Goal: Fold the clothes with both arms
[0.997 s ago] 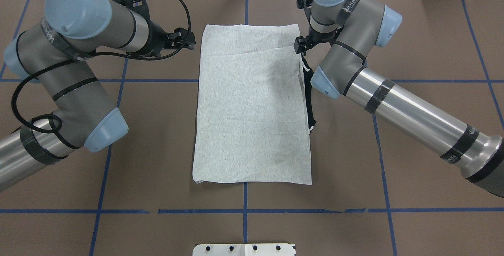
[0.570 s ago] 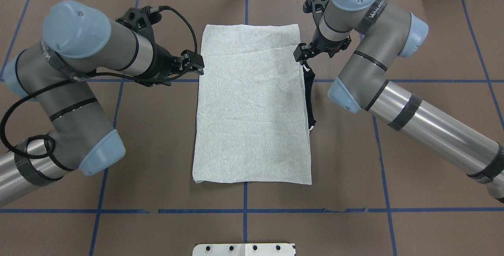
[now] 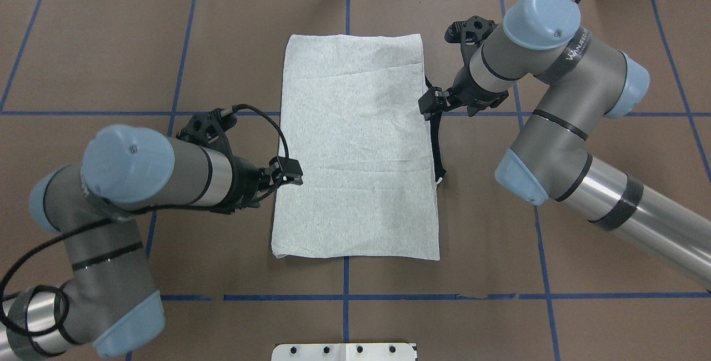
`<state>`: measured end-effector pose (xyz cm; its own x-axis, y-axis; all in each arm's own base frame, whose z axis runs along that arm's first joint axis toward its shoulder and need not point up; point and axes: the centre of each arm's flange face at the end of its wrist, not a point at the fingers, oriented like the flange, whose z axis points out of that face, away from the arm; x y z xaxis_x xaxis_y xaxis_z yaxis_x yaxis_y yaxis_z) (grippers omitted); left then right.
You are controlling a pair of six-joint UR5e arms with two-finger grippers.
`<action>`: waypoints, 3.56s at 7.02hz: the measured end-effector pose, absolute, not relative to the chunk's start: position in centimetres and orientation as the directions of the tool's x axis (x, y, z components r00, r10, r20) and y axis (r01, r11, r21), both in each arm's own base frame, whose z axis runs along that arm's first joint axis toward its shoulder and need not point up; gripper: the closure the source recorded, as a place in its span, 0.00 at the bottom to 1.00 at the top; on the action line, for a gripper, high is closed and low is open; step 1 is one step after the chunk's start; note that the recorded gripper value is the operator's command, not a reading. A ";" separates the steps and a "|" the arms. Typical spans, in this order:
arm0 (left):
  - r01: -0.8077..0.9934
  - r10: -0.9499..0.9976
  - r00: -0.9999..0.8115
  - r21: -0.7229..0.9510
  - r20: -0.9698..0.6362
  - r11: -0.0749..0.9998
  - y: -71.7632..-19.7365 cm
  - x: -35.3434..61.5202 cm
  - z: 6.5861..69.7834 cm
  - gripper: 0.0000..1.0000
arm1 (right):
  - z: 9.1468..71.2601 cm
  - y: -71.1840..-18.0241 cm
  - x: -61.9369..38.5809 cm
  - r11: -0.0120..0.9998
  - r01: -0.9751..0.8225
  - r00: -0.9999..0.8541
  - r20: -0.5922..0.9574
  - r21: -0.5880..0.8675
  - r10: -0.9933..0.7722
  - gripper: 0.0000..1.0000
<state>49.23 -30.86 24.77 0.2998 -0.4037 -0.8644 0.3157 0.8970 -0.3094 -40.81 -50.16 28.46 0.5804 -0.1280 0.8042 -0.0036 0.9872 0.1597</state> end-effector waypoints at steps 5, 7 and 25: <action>0.355 -0.471 0.377 -0.345 -0.798 0.869 -26.9 54.9 29.5 0.21 | 28.8 -48.9 -40.7 0.990 -0.007 0.577 0.809 0.142 -0.112 0.00; 0.357 -0.471 0.379 -0.343 -0.797 0.869 -27.0 55.1 29.5 0.41 | 29.1 -48.9 -40.8 0.990 -0.005 0.580 0.807 0.139 -0.110 0.00; 0.371 -0.472 0.353 -0.342 -0.808 0.864 -28.7 54.1 28.2 0.70 | 29.4 -48.1 -41.8 0.991 0.005 0.585 0.803 0.135 -0.113 0.00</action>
